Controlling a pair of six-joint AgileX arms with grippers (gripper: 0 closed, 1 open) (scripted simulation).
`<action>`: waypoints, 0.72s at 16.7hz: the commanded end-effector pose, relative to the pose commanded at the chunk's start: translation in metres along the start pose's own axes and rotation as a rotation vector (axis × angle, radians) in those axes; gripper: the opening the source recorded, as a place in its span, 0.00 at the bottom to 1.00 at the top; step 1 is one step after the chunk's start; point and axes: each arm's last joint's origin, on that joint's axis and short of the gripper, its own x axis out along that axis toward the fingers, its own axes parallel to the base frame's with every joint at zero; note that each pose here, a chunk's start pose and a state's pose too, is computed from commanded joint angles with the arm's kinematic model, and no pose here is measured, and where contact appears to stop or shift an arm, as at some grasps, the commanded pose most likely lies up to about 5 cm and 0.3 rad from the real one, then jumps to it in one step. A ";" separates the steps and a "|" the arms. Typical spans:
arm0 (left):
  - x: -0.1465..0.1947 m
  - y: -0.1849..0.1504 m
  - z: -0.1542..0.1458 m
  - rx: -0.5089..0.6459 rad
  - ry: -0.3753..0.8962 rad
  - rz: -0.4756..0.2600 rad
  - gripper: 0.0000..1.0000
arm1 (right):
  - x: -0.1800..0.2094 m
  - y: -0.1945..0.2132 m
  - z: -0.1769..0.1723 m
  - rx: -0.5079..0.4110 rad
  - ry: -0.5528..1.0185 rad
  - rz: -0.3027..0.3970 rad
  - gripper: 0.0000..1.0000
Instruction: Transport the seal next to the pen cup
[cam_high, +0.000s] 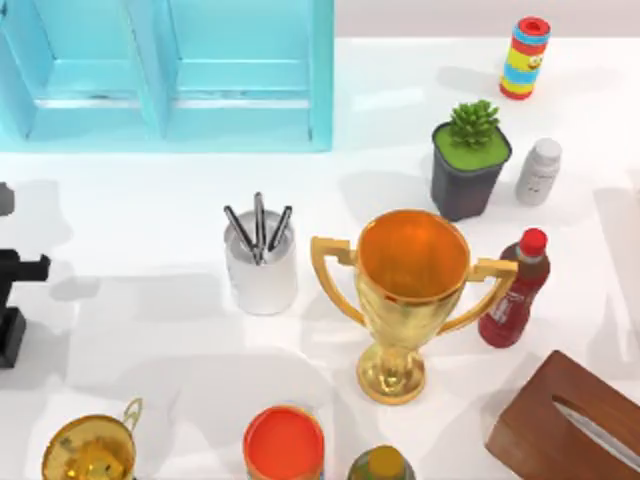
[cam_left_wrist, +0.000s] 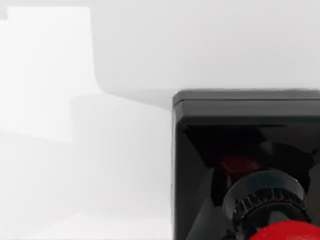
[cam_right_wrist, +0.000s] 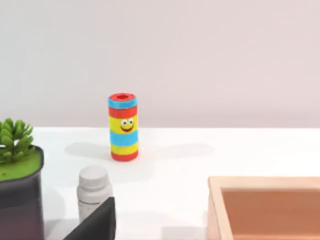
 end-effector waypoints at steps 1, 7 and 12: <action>-0.003 -0.004 0.002 0.000 0.000 0.000 0.00 | 0.000 0.000 0.000 0.000 0.000 0.000 1.00; -0.067 -0.073 0.020 0.004 0.023 0.002 0.00 | 0.000 0.000 0.000 0.000 0.000 0.000 1.00; -0.132 -0.134 0.004 0.000 0.007 0.002 0.00 | 0.000 0.000 0.000 0.000 0.000 0.000 1.00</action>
